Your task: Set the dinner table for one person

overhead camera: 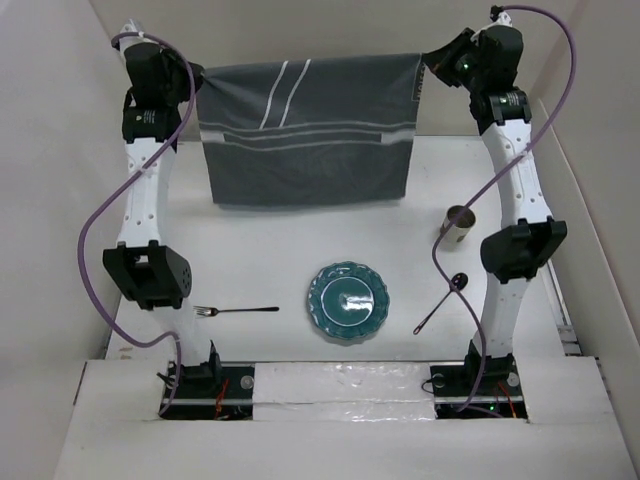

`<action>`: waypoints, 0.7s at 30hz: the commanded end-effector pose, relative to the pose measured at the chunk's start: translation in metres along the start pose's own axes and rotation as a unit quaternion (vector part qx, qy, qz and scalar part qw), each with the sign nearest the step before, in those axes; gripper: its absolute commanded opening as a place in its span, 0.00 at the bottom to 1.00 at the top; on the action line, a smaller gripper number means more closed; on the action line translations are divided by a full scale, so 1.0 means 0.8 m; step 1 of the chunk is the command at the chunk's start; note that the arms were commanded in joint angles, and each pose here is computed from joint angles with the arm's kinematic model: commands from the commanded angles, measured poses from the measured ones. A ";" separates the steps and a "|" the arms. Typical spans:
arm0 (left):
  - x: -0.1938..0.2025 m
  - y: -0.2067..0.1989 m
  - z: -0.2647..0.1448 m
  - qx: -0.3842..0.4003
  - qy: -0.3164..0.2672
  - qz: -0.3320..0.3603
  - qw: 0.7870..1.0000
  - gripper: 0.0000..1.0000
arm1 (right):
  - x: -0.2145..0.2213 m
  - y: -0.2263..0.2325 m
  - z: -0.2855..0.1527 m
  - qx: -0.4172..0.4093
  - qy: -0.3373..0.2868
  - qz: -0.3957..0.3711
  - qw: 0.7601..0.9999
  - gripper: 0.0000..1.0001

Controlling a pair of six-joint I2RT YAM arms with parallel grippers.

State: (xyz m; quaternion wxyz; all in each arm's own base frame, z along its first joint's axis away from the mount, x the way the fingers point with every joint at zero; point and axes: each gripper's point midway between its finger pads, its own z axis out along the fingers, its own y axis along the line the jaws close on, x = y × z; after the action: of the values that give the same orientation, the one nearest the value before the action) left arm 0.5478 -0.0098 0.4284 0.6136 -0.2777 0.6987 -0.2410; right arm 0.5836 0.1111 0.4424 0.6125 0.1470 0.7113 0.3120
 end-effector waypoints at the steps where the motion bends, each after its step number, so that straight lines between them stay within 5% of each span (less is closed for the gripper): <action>1: -0.086 -0.082 -0.052 0.091 -0.084 -0.009 0.992 0.00 | -0.092 0.078 -0.059 -0.076 -0.079 -0.011 0.994 0.00; 6: -0.056 -0.058 -0.064 0.085 -0.071 -0.001 0.994 0.00 | -0.068 0.052 -0.074 -0.067 -0.061 -0.011 0.996 0.00; 17: 0.242 0.183 -0.096 -0.020 0.132 -0.046 0.990 0.00 | 0.234 -0.173 -0.100 0.087 0.166 0.051 0.981 0.00; 21: 0.293 0.226 -0.093 -0.039 0.164 -0.054 0.984 0.00 | 0.299 -0.220 -0.105 0.128 0.225 0.071 0.963 0.00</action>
State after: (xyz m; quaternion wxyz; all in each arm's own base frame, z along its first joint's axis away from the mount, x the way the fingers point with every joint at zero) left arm 0.4194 -0.0349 0.1283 0.4182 -0.3232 0.8104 -0.2529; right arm 0.4795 0.0974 0.1560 0.3817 0.2102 0.8551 0.2811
